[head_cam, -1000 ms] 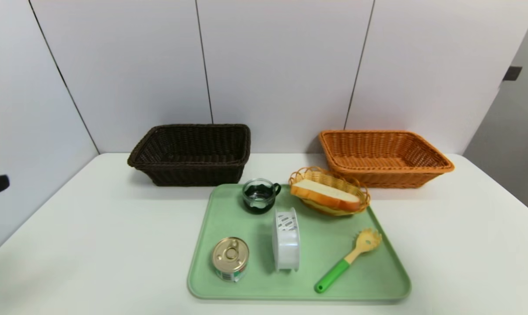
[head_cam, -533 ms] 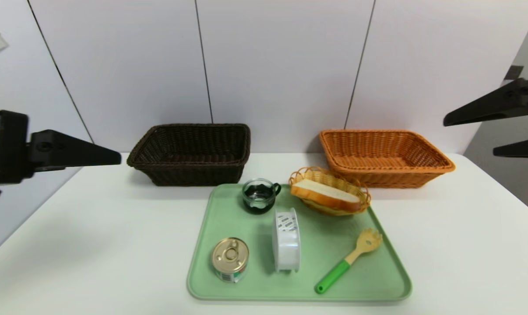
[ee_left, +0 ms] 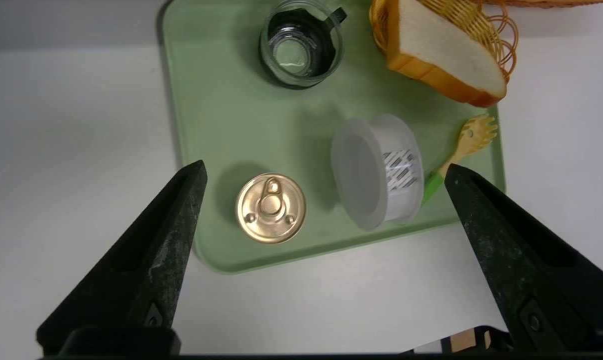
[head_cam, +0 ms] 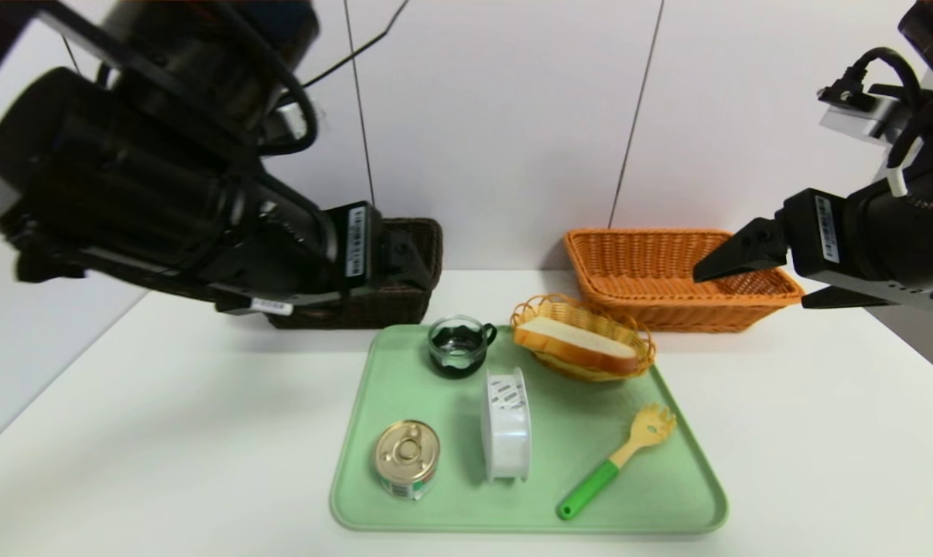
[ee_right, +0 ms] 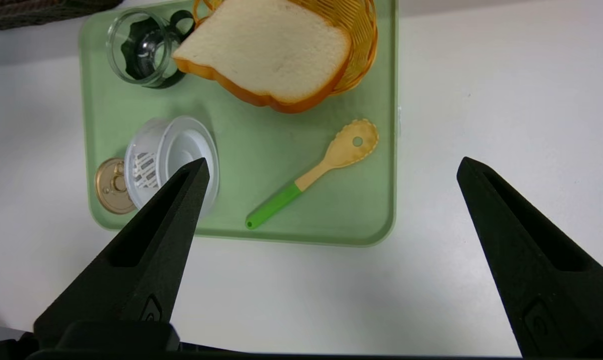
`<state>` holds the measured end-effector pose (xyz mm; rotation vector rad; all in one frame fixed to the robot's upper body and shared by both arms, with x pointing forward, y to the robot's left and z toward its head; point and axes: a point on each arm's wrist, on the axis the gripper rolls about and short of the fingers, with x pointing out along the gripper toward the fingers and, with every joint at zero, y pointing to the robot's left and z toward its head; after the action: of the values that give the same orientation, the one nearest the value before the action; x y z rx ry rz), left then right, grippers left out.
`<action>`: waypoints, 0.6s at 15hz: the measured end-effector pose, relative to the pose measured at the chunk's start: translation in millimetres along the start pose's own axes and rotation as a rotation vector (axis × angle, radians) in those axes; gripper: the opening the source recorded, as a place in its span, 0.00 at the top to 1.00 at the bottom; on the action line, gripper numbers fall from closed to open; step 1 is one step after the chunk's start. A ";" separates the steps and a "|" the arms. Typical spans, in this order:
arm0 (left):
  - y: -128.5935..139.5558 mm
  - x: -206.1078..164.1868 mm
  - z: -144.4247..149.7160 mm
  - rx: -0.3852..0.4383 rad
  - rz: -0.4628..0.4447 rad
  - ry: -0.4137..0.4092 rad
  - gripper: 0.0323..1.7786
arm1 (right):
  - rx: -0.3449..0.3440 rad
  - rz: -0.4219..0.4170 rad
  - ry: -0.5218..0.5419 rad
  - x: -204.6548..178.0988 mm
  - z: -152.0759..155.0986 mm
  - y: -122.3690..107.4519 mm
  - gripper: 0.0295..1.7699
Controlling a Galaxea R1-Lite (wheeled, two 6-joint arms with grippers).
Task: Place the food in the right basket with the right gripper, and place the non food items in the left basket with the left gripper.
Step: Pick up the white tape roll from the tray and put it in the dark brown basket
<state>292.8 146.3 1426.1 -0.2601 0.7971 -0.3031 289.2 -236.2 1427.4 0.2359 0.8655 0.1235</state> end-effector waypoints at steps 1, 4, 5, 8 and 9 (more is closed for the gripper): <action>-11.4 11.2 1.1 -0.008 -0.001 0.013 0.05 | 0.001 -0.007 0.010 2.4 -1.1 -0.8 0.03; -39.2 47.0 -5.0 0.009 0.012 0.064 0.05 | 0.011 -0.034 0.035 9.1 -3.9 -6.0 0.03; -46.7 59.4 -10.3 0.027 0.028 0.084 0.05 | 0.013 -0.046 0.045 12.2 -5.5 -8.2 0.03; -62.6 84.2 -25.9 0.070 0.050 0.126 0.05 | 0.025 -0.070 0.066 21.0 -9.3 -13.8 0.03; -65.0 89.3 -29.4 0.081 0.055 0.137 0.05 | 0.029 -0.071 0.061 23.9 -9.6 -15.1 0.03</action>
<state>319.3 50.5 1369.7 -0.1424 0.9230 -0.3025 297.5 -244.5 1399.9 0.2294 0.9359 0.0518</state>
